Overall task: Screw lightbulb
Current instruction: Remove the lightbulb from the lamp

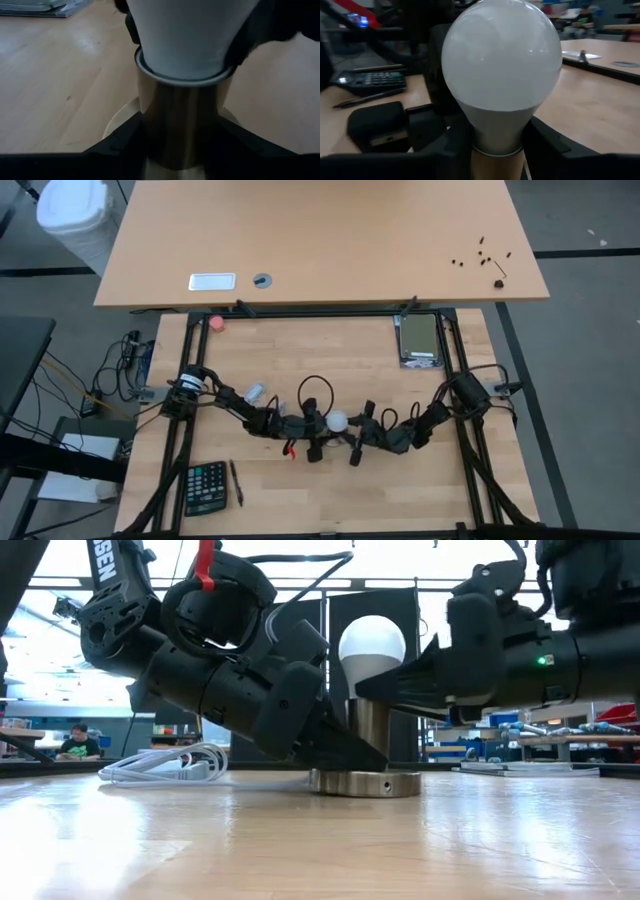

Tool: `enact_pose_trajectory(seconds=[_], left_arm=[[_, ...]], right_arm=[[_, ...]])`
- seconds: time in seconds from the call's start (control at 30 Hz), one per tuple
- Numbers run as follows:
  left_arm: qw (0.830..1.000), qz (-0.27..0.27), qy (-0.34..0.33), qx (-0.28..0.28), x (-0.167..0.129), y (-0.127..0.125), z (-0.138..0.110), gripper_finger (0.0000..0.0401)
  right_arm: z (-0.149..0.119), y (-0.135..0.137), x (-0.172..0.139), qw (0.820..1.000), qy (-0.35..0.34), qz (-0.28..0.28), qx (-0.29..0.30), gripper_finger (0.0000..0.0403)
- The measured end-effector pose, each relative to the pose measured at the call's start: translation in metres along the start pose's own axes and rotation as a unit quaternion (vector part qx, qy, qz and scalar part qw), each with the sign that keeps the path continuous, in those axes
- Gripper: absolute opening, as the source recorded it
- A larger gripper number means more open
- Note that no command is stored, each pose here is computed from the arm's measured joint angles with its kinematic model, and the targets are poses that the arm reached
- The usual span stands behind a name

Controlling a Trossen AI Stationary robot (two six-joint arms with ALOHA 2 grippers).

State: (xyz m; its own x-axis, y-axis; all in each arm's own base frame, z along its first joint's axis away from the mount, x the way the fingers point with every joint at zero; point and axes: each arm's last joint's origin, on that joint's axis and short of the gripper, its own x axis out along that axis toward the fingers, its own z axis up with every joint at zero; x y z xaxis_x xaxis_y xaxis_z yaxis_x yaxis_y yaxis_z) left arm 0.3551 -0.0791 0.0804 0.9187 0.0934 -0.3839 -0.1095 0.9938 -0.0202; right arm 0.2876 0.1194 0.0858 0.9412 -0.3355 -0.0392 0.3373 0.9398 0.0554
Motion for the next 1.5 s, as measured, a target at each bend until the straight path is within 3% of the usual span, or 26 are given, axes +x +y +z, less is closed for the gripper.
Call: enact_pose_trajectory(seconds=[0.23, 0.5, 0.63, 0.8, 1.03, 1.3, 1.5], left_arm=[[1.000, -0.009, 0.002, 0.007, -0.001, -0.001, -0.001, 0.0196], [1.000, -0.023, 0.005, 0.014, -0.002, -0.005, -0.001, 0.0196], [1.000, -0.024, 0.004, 0.013, -0.001, -0.005, -0.001, 0.0196], [1.000, -0.014, 0.002, 0.012, -0.001, -0.003, -0.001, 0.0196], [1.000, -0.013, 0.002, 0.015, -0.001, -0.003, -0.001, 0.0196], [1.000, -0.013, 0.002, 0.014, -0.001, -0.003, -0.001, 0.0196], [1.000, -0.014, 0.003, 0.014, -0.001, -0.003, -0.001, 0.0196]], right_arm=[[0.000, -0.030, 0.011, 0.990, 0.014, 0.139, -0.006, 0.0148], [0.004, -0.067, 0.035, 0.937, 0.022, 0.350, -0.008, 0.0150], [0.005, -0.082, 0.042, 0.919, 0.030, 0.392, 0.006, 0.0153], [0.005, -0.087, 0.044, 0.926, 0.037, 0.374, 0.028, 0.0181], [0.010, -0.074, 0.037, 0.930, 0.048, 0.355, 0.077, 0.0266], [0.014, -0.022, 0.003, 0.988, 0.015, 0.148, 0.033, 0.0284], [0.019, 0.017, 0.002, 1.000, 0.017, 0.008, -0.008, 0.0283]])
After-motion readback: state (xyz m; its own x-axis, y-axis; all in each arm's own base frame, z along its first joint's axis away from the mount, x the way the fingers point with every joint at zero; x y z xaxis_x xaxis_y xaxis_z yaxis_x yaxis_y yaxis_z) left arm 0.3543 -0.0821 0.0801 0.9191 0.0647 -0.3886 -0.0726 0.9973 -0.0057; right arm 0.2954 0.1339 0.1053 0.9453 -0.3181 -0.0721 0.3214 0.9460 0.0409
